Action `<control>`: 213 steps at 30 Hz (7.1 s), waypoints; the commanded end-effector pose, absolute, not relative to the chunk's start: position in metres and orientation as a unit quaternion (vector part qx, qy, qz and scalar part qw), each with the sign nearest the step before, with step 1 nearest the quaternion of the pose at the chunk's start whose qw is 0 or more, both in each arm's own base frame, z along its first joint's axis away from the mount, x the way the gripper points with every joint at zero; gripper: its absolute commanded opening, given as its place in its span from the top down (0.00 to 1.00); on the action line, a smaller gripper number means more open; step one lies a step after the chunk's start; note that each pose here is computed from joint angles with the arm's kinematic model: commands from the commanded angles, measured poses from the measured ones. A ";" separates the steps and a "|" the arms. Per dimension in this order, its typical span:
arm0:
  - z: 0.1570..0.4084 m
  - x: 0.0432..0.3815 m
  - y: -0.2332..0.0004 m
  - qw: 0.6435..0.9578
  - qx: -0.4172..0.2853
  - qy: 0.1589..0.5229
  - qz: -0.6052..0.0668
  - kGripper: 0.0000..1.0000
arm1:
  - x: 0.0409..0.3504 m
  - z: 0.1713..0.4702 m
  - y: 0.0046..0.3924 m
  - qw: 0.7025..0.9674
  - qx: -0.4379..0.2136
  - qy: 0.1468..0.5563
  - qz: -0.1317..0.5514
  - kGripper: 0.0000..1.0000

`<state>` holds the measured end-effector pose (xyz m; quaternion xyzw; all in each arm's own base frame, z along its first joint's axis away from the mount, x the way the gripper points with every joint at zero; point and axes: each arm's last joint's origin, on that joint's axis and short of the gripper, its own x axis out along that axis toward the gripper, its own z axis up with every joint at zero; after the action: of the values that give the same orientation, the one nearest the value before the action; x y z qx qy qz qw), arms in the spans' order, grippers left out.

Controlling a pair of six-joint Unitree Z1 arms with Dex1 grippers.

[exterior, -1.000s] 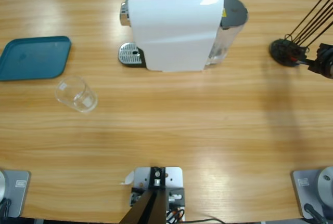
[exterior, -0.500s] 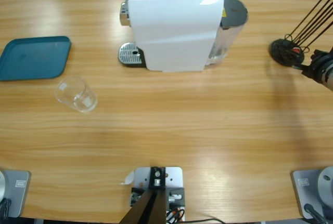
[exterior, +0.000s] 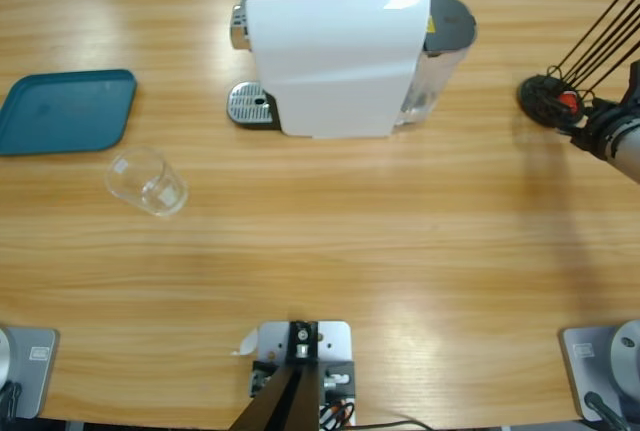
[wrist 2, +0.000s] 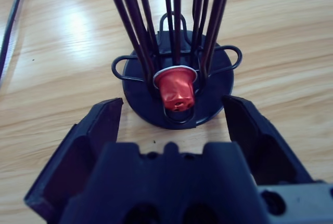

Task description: Pour coffee

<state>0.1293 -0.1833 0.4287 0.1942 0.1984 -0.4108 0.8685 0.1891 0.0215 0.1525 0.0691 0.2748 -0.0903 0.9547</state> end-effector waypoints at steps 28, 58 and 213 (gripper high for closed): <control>0.416 0.135 -0.203 0.857 0.209 0.224 -0.415 0.05 | 0.197 0.139 0.012 0.949 0.060 0.291 -0.104 0.91; 0.405 0.124 -0.199 0.850 0.210 0.235 -0.422 0.05 | 0.168 0.186 0.006 0.965 0.059 0.235 -0.100 1.00; 0.395 0.106 -0.197 0.842 0.206 0.255 -0.428 0.05 | 0.144 0.395 0.107 0.917 -0.234 0.166 0.278 1.00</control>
<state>0.1150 -0.2121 0.4013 0.1941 0.2422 -0.4371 0.8442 0.1420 0.0581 0.3713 -0.1110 0.1646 0.1147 0.9734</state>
